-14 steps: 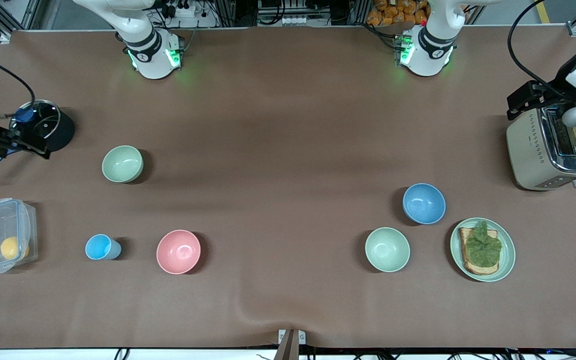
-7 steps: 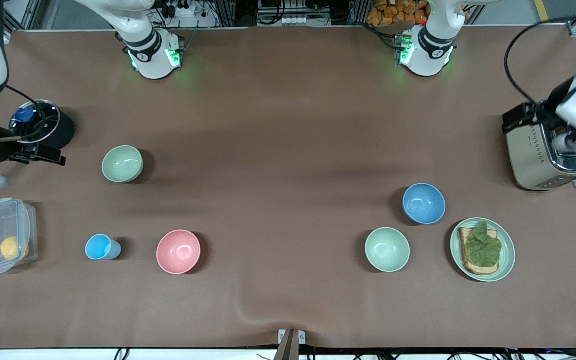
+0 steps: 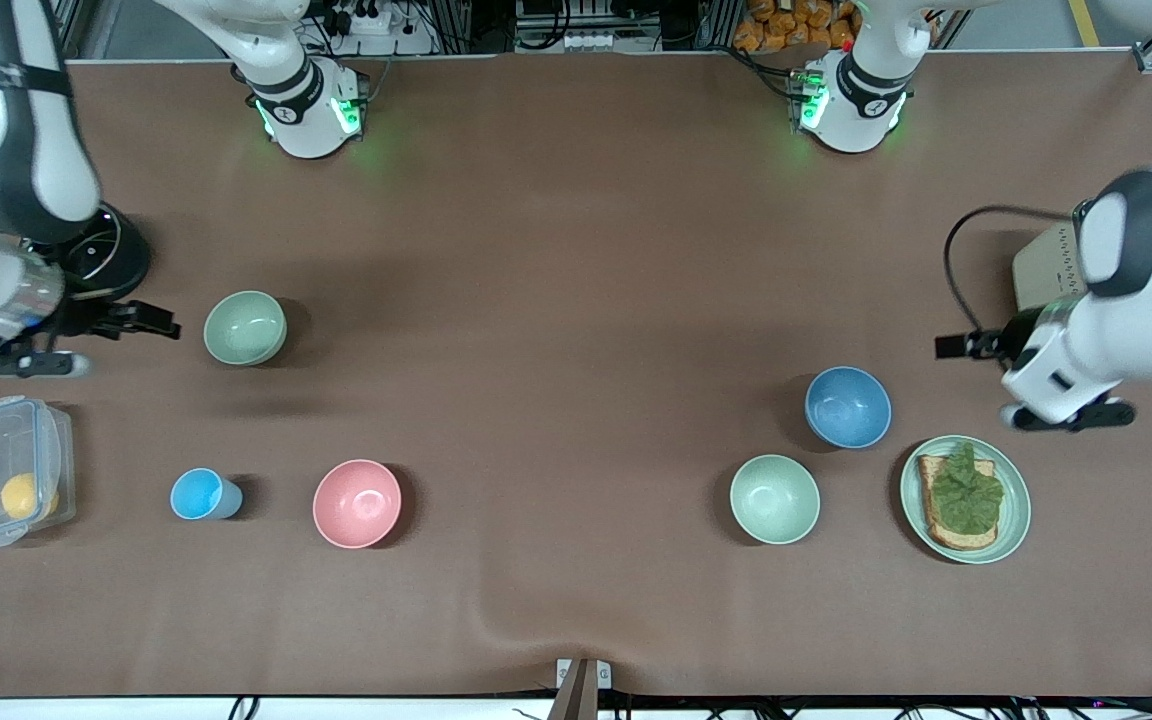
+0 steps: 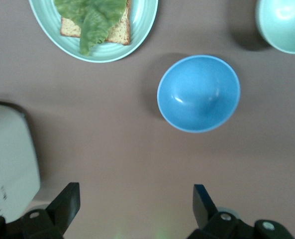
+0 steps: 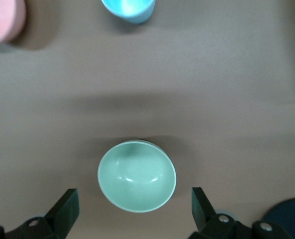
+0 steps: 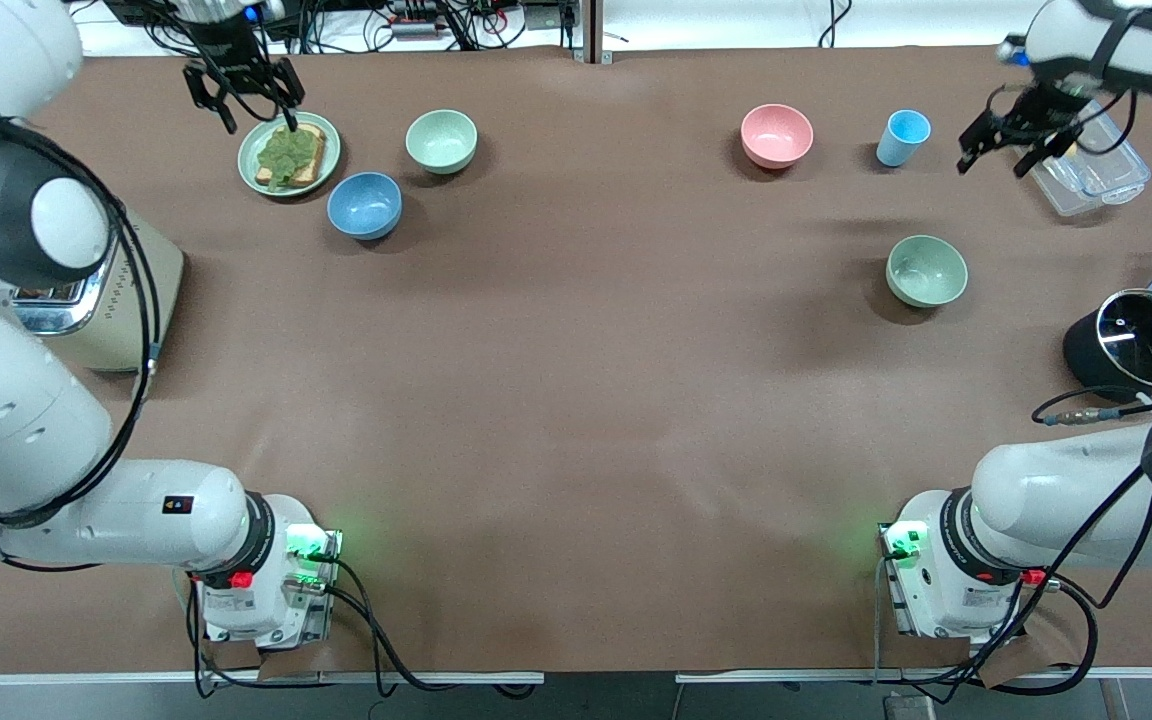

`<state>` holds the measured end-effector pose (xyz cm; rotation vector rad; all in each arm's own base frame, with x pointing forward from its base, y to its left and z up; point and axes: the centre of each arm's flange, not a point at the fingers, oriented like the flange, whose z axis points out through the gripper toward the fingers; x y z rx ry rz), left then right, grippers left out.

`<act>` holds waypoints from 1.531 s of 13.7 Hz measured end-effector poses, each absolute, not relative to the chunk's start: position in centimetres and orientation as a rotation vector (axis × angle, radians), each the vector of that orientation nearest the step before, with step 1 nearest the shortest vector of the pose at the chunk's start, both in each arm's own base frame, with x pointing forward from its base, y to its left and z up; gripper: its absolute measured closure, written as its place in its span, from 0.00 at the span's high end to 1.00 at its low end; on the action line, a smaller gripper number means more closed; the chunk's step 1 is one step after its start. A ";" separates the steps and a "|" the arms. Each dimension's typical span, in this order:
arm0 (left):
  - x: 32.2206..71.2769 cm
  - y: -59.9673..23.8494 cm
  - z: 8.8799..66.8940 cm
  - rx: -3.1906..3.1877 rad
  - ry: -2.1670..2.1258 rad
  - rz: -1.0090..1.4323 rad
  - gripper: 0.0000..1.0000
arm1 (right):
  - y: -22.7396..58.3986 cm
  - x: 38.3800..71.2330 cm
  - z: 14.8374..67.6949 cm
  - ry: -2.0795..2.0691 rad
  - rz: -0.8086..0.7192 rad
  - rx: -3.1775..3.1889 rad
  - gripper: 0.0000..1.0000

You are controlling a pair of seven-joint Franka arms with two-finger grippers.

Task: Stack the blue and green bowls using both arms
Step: 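Reach the right gripper to the green bowl while the left gripper reaches the blue bowl, then grasp the green bowl with the right gripper while the left gripper grasps the blue bowl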

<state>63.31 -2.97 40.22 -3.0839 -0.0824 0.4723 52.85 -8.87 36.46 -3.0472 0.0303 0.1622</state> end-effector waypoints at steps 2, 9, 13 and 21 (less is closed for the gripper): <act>64.2 -2.3 36.5 -3.087 -0.101 0.479 1.00 | -9.4 51.4 34.6 -0.021 0.152 -3.048 1.00; 63.4 -1.4 27.6 -3.109 -0.128 0.397 1.00 | -10.5 49.3 29.0 -0.037 0.045 -3.077 0.99; 63.4 -2.1 24.2 -3.110 -0.112 0.419 1.00 | -12.3 48.8 24.9 -0.069 0.006 -3.089 0.94; 62.9 -3.7 20.5 -3.097 -0.092 0.479 1.00 | -12.2 47.5 20.8 -0.039 0.026 -3.072 0.25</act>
